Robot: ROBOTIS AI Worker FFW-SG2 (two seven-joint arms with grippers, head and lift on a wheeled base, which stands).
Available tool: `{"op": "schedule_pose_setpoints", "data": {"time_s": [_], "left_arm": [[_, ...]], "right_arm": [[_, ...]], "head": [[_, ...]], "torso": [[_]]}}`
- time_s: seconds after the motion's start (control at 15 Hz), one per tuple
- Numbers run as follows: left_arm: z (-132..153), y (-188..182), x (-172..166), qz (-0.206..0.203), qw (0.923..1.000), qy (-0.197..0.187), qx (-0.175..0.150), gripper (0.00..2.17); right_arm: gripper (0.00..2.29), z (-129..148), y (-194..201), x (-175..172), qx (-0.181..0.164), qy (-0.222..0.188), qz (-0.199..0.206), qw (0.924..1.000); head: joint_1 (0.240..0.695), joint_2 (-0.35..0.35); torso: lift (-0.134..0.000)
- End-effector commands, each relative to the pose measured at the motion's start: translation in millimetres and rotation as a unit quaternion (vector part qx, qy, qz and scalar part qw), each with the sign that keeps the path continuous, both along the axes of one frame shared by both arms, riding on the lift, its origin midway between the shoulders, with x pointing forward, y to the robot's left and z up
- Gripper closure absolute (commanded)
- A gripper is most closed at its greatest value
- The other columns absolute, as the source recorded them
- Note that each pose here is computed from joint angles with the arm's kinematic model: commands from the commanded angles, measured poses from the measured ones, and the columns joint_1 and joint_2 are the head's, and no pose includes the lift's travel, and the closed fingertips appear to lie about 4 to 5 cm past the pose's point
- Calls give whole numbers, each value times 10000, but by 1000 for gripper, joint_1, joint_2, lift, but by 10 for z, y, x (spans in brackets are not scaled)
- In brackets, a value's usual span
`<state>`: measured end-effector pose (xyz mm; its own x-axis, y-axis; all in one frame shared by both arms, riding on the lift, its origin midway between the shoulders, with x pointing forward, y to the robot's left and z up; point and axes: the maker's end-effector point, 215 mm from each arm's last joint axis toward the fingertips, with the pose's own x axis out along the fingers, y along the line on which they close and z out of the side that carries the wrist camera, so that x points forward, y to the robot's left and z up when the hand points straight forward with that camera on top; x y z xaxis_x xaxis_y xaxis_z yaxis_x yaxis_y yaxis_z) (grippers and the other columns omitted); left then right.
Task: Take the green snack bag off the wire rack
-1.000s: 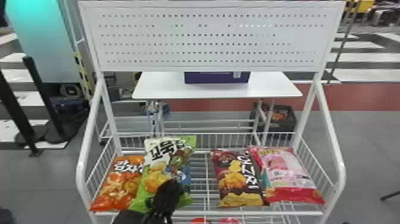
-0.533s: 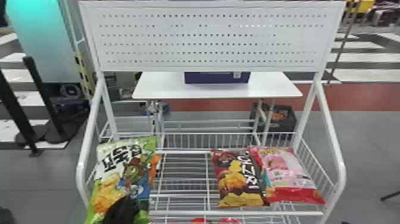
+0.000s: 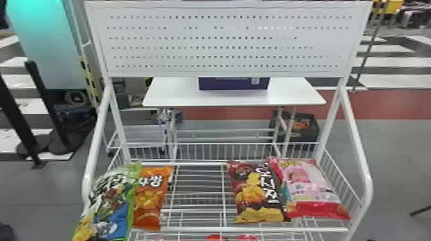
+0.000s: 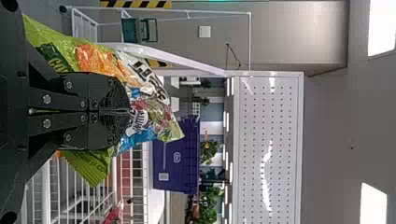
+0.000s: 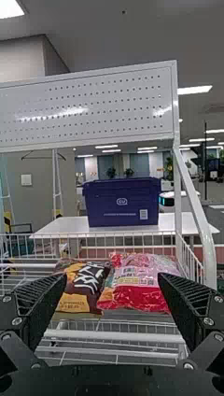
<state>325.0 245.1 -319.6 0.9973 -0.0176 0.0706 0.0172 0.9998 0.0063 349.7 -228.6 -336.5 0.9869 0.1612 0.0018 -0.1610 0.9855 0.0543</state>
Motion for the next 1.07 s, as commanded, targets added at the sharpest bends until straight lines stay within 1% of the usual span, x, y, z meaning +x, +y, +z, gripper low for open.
{"op": "schedule_pose_setpoints", "data": {"time_s": [0.0,0.13,1.0], "left_arm": [[44,1,-104,-6,10000,-50,-49,1619],[88,-20,-135,-39,9999,-98,-52,1619],[73,-18,-137,-49,9999,-84,-37,1619]], "right_arm": [[174,-13,1,16,8,2,-1,10000],[174,-17,6,18,11,4,3,10000],[174,-15,11,2,25,16,5,10000]], "head": [[499,0],[499,0],[499,0]], "torso": [[0],[0],[0]]}}
